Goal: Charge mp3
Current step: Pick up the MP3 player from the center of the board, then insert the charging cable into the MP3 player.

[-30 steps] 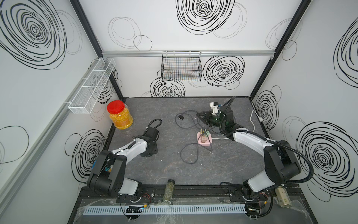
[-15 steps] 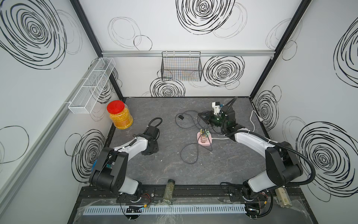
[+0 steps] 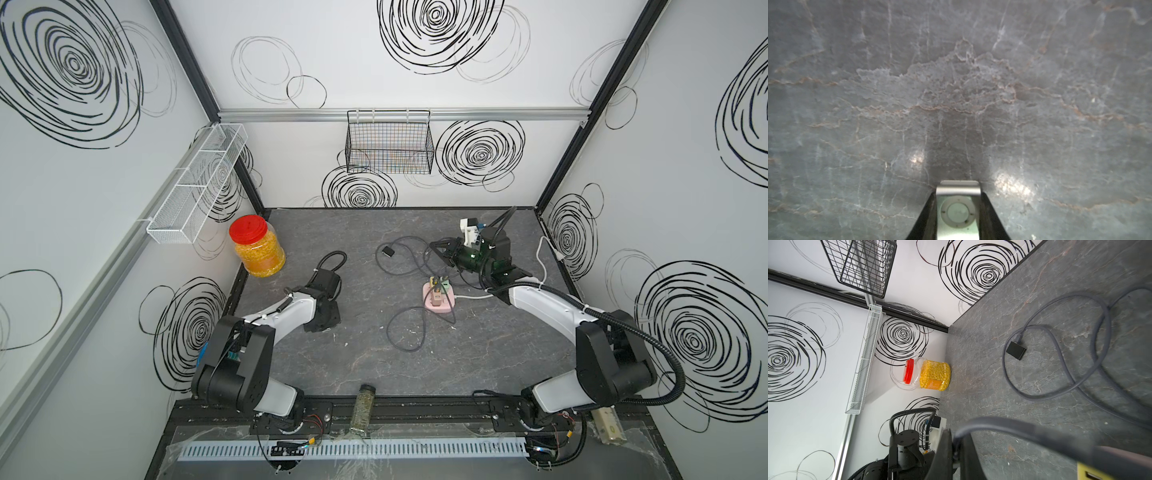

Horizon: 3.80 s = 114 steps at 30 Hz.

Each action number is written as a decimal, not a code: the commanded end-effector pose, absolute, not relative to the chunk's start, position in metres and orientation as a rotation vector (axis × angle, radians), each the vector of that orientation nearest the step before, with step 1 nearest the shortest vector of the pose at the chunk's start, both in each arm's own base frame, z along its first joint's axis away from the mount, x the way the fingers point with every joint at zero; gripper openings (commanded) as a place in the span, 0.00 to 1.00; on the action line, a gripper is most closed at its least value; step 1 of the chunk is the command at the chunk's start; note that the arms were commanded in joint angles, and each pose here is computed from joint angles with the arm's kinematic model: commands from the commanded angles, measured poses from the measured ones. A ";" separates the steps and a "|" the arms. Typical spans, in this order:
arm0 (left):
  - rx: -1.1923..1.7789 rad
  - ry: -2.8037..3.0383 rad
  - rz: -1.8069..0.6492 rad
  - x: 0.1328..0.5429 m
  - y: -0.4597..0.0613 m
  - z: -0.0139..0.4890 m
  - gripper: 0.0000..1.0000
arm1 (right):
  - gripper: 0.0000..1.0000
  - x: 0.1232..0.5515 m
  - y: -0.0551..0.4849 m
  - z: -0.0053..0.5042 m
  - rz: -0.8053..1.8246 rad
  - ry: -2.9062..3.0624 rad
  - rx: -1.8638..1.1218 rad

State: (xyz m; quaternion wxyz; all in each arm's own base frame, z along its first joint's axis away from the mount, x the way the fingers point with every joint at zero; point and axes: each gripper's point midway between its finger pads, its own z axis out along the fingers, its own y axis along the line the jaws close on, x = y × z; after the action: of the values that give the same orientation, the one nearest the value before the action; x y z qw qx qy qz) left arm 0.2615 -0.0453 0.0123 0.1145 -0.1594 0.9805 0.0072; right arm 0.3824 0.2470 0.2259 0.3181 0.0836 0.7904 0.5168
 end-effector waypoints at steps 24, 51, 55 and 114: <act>-0.412 1.759 -1.495 0.302 -0.210 0.322 0.21 | 0.00 0.262 0.313 0.360 1.158 1.435 -0.310; -0.429 1.771 -1.448 0.296 -0.218 0.314 0.21 | 0.00 0.247 0.349 0.366 1.195 1.374 -0.331; -0.422 1.780 -1.446 0.295 -0.220 0.312 0.21 | 0.00 0.248 0.350 0.365 1.197 1.384 -0.322; -0.443 1.661 -1.442 0.304 -0.226 0.342 0.20 | 0.00 0.268 0.373 0.270 0.923 1.685 -0.327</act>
State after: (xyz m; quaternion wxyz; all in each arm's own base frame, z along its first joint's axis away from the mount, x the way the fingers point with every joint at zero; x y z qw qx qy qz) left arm 0.3087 -0.2185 0.2714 0.3925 -0.2083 0.7347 -0.5127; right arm 0.2723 0.3617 0.3056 0.5855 -0.1036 0.6800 0.4290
